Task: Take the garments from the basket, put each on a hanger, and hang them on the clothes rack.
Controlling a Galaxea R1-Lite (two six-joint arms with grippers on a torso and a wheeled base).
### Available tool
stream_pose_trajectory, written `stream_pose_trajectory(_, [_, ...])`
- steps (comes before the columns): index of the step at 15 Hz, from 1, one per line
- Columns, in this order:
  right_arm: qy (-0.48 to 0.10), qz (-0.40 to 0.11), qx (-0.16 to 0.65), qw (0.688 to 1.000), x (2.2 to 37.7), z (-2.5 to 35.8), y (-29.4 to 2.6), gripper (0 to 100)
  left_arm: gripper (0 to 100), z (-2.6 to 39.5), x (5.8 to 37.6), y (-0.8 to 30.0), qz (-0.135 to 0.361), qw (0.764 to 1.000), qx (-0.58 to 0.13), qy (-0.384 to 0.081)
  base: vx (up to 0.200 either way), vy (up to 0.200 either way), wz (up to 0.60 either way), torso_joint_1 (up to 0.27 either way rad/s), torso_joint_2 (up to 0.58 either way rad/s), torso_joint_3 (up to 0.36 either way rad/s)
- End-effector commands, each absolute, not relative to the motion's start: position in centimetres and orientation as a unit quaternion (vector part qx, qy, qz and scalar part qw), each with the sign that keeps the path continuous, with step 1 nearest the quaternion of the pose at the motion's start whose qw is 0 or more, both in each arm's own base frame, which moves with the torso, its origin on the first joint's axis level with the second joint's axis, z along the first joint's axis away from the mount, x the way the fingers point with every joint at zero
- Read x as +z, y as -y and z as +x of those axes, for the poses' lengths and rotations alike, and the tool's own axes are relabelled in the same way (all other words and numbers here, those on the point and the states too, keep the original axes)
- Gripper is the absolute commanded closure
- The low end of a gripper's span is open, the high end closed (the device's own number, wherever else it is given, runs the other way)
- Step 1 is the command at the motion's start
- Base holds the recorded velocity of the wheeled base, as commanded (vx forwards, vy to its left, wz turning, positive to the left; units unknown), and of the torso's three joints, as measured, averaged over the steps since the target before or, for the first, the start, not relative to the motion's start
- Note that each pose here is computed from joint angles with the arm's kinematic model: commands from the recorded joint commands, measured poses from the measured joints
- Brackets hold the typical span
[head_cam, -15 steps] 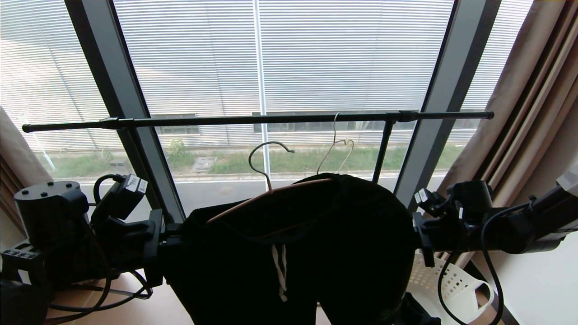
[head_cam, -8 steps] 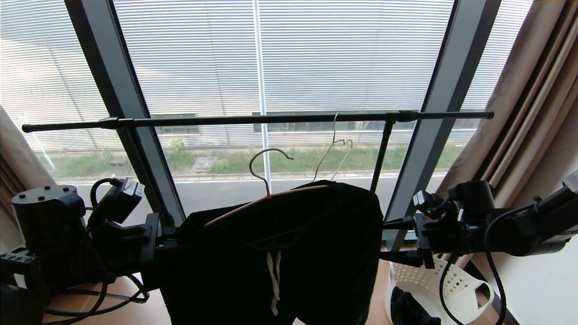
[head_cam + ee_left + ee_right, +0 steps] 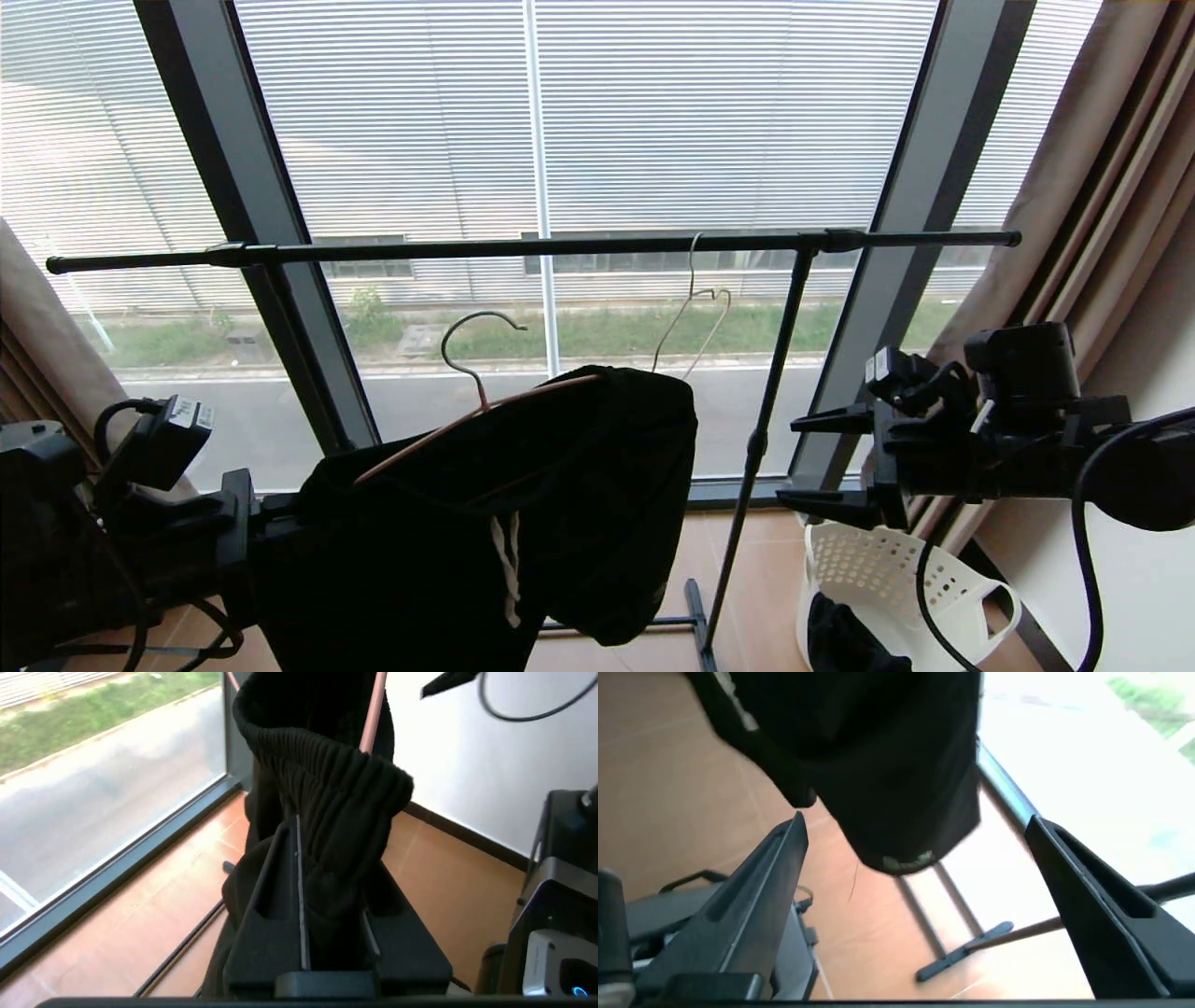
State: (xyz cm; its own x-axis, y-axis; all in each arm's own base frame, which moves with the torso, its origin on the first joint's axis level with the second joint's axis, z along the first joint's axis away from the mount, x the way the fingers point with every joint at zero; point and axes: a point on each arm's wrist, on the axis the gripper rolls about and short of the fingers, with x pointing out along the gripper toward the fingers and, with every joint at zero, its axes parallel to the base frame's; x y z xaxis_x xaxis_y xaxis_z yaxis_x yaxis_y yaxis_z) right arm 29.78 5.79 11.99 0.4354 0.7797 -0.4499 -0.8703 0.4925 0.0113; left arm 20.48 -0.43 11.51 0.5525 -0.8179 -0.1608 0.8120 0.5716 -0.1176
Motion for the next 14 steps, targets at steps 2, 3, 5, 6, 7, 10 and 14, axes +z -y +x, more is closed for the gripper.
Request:
stream_pose_trajectory(2, [-0.182, -0.111, 0.472, 0.855, 14.9, 28.2, -6.9, 0, 100, 19.6, 11.5, -0.1, -0.016, 0.888, -0.449, -0.099, 0.0, 0.0, 0.0, 0.0, 0.0, 0.0])
stream_pose_trajectory(3, [-0.191, -0.102, 0.453, 0.865, 15.5, 27.9, -7.8, 0, 100, 19.3, 11.7, -0.4, -0.017, 0.893, -0.44, -0.097, 0.0, 0.0, 0.0, 0.0, 0.0, 0.0])
stream_pose_trajectory(5, [-0.194, -0.1, 0.416, 0.882, 16.6, 27.3, -9.1, 0, 100, 19.1, 11.6, -1.0, -0.02, 0.899, -0.426, -0.099, 0.0, 0.0, 0.0, 0.0, 0.0, 0.0])
stream_pose_trajectory(6, [-0.196, -0.102, 0.41, 0.885, 16.7, 27.2, -9.4, 0, 100, 19.0, 11.6, -1.2, -0.021, 0.902, -0.42, -0.099, 0.0, 0.0, 0.0, 0.0, 0.0, 0.0])
stream_pose_trajectory(7, [-0.188, -0.106, 0.398, 0.892, 17.1, 27.0, -9.8, 0, 100, 18.9, 11.5, -1.5, -0.022, 0.905, -0.414, -0.1, 0.0, 0.0, 0.0, 0.0, 0.0, 0.0])
stream_pose_trajectory(10, [-0.184, -0.114, 0.385, 0.897, 17.1, 26.9, -10.3, 0, 100, 18.4, 11.3, -2.1, -0.028, 0.912, -0.395, -0.105, 0.0, 0.0, 0.0, 0.0, 0.0, 0.0])
stream_pose_trajectory(14, [-0.187, -0.114, 0.384, 0.897, 16.9, 27.1, -10.3, 0, 100, 18.4, 11.5, -3.3, -0.05, 0.924, -0.363, -0.109, 0.0, 0.0, 0.0, 0.0, 0.0, 0.0])
